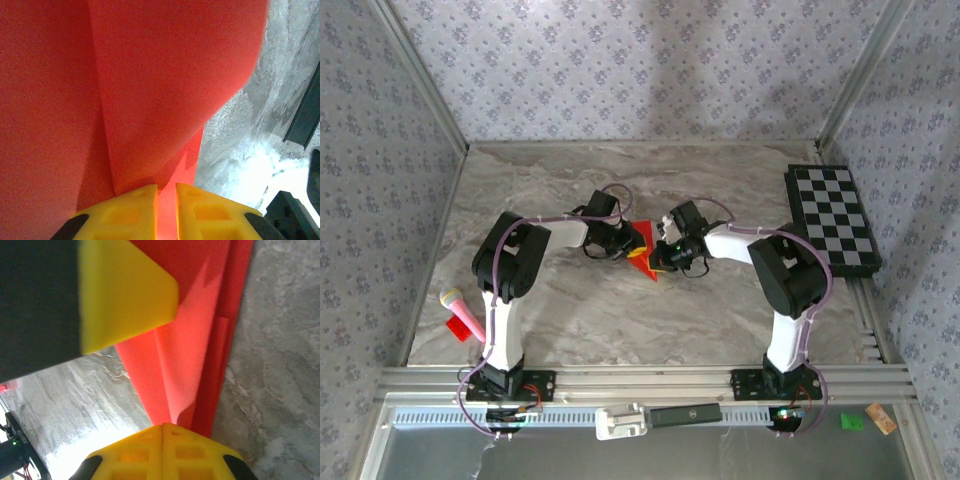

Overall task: Fold a paper plane with a square sheet of paper (pick it up from the middle)
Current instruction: Fourth fold the wing at the center of the table.

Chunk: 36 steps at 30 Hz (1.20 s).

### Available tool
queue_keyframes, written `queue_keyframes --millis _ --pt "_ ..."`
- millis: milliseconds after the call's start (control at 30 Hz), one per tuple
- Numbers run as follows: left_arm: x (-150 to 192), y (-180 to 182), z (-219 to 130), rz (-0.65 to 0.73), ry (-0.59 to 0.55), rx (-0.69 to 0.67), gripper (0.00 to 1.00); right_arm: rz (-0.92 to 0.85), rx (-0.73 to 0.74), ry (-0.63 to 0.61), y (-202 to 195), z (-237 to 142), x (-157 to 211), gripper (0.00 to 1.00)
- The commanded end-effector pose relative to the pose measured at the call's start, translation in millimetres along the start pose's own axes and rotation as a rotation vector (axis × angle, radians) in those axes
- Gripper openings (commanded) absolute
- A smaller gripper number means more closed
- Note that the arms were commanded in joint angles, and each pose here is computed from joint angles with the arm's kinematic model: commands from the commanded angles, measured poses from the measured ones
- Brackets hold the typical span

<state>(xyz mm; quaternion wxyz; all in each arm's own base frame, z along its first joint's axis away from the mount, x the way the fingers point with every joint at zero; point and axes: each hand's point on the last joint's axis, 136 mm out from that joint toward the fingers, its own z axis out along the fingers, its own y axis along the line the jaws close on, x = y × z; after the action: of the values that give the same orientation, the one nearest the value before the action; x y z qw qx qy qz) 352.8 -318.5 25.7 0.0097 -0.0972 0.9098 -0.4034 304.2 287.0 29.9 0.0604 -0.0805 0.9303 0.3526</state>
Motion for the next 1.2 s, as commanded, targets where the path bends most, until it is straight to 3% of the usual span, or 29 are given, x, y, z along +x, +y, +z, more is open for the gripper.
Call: queue_keyframes --millis 0,300,633,900,1167 --pt "13 45 16 -0.09 0.037 -0.135 0.17 0.012 0.03 0.021 -6 2 2 0.06" --pt "10 37 13 -0.085 0.033 -0.118 0.17 0.036 0.091 0.061 -26 7 16 0.06" --pt "0 -34 -19 0.138 -0.014 0.021 0.19 0.038 0.174 0.142 -47 11 37 0.05" --pt "21 -26 -6 0.201 0.036 0.027 0.15 0.037 0.196 0.16 -52 11 40 0.05" --pt "24 -1 5 0.197 0.057 -0.082 0.14 0.037 0.214 0.176 -56 11 43 0.05"
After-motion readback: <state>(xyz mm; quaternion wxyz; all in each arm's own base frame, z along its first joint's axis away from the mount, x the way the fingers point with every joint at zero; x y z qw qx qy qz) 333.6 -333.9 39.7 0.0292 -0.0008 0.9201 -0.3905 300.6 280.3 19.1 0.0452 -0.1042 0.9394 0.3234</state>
